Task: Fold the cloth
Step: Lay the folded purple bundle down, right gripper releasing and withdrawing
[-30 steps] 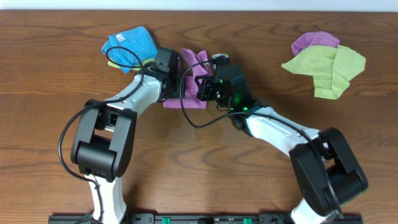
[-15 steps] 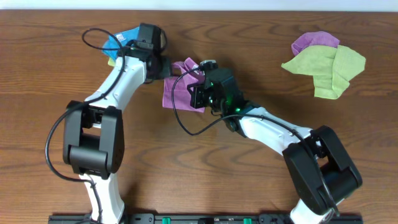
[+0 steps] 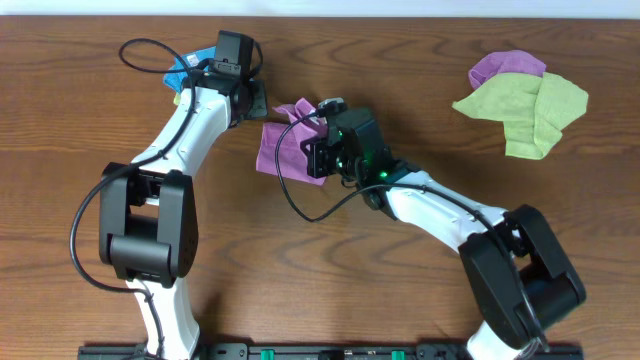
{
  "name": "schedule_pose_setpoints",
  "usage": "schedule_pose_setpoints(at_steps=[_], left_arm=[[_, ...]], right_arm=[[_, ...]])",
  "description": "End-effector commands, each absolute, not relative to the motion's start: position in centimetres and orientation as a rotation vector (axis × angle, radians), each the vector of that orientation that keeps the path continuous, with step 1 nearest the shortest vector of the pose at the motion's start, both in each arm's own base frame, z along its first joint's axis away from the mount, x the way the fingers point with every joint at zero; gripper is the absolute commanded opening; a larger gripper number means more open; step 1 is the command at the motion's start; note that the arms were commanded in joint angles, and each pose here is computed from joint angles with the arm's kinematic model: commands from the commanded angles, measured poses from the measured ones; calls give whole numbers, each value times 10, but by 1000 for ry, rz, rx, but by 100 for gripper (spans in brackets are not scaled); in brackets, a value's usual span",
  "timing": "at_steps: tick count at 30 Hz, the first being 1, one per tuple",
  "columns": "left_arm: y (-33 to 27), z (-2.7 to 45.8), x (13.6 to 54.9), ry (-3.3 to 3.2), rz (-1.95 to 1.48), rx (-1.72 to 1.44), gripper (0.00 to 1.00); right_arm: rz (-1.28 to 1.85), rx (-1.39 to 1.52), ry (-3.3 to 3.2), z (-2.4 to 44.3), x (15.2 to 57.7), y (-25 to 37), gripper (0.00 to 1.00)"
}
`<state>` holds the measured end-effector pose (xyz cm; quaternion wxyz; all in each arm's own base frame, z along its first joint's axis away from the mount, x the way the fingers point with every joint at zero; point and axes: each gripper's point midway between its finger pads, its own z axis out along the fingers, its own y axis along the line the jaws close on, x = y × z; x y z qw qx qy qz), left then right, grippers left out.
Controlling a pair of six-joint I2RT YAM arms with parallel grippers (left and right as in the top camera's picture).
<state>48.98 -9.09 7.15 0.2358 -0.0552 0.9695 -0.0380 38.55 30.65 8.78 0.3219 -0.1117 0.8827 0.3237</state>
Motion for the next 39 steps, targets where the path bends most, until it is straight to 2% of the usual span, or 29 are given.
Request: schedule_pose_setpoints(at_steps=[1,18,24,36,39], left_arm=[[-86,77,497,2637,-73,-151,5],[-86,75,493,2656,-75,-149,6],[-84,76,493,2655,-56,-152,5],[-55,99,499,2581,66,-219,6],[-45,108,501,2560,66,-246,6]], right_arm=[[861,-395,2261,106,380,320,1],[793,-407,2261,74,396,348,2],[813,-443,2245,76,397,369,14],[882,-575,2297,69,361,393,20],[902,-608,2292,69,354,400,25]])
